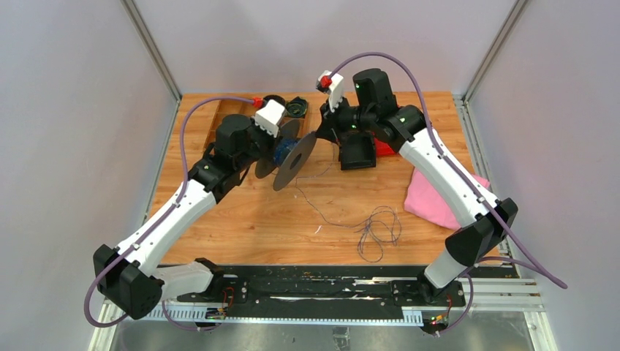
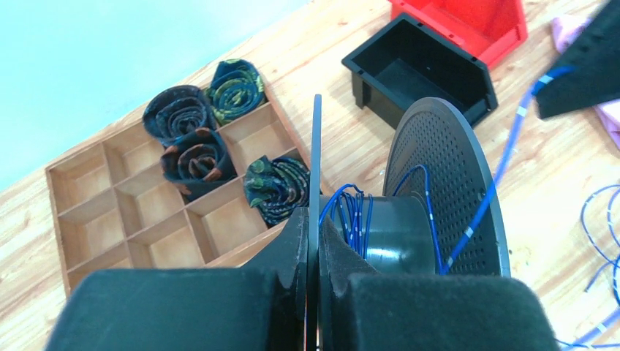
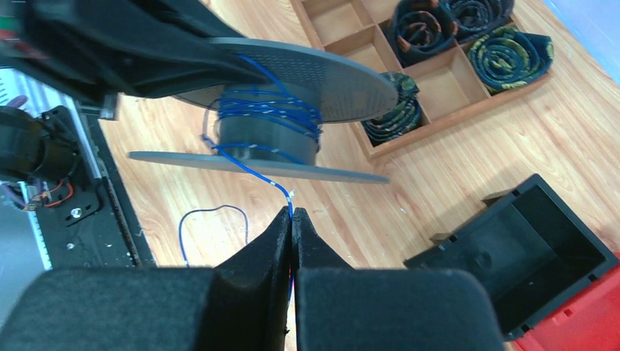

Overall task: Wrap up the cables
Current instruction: Wrap the cable around the cable reel.

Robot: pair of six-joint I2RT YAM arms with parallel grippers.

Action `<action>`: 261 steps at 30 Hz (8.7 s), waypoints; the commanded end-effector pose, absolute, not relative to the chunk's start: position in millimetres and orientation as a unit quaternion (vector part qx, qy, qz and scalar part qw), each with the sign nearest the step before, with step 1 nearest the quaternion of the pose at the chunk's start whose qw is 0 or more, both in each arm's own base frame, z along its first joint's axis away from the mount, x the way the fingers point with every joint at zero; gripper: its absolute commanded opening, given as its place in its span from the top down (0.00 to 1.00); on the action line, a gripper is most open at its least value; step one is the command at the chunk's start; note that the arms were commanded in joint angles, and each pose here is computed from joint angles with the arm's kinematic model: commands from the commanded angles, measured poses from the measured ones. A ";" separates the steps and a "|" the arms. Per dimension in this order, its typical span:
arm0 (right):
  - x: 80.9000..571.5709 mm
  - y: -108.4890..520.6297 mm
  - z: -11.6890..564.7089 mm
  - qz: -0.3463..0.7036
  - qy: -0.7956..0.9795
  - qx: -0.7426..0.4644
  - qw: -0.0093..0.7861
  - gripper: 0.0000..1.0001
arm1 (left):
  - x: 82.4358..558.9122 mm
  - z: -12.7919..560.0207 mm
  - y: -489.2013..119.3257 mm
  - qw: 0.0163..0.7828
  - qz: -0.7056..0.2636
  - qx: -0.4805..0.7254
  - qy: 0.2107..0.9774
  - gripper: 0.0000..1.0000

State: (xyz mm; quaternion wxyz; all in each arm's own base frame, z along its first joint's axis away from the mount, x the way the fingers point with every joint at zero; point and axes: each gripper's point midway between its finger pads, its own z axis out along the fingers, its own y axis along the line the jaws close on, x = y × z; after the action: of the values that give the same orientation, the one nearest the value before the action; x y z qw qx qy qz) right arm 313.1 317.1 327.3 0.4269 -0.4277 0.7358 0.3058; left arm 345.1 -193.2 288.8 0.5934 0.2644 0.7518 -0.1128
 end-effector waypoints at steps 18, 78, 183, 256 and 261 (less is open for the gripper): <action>363.2 274.1 278.7 0.259 0.765 -0.424 0.408 0.98 | 330.9 325.5 -216.6 0.618 -0.187 0.277 0.711 1.00; 307.9 268.8 197.3 0.418 0.747 -0.341 0.388 0.40 | 363.0 361.3 -170.7 0.602 -0.256 0.038 0.756 1.00; 193.6 385.6 314.6 0.429 0.643 -0.529 0.350 0.99 | 386.2 320.3 -146.5 0.638 -0.095 0.059 0.762 1.00; 358.8 258.6 212.8 0.402 0.755 -0.310 0.416 0.99 | 345.8 391.9 -216.1 0.549 -0.473 0.052 0.687 1.00; 346.0 269.7 204.9 0.431 0.741 -0.303 0.415 0.99 | 360.6 389.9 -199.6 0.535 -0.490 -0.012 0.688 1.00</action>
State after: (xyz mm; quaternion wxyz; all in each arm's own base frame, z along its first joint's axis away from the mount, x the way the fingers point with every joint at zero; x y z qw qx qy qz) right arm 353.1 260.1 193.9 0.3985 -0.3104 0.7651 0.3993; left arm 351.4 -209.1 338.6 0.5060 0.0328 0.7418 -0.4389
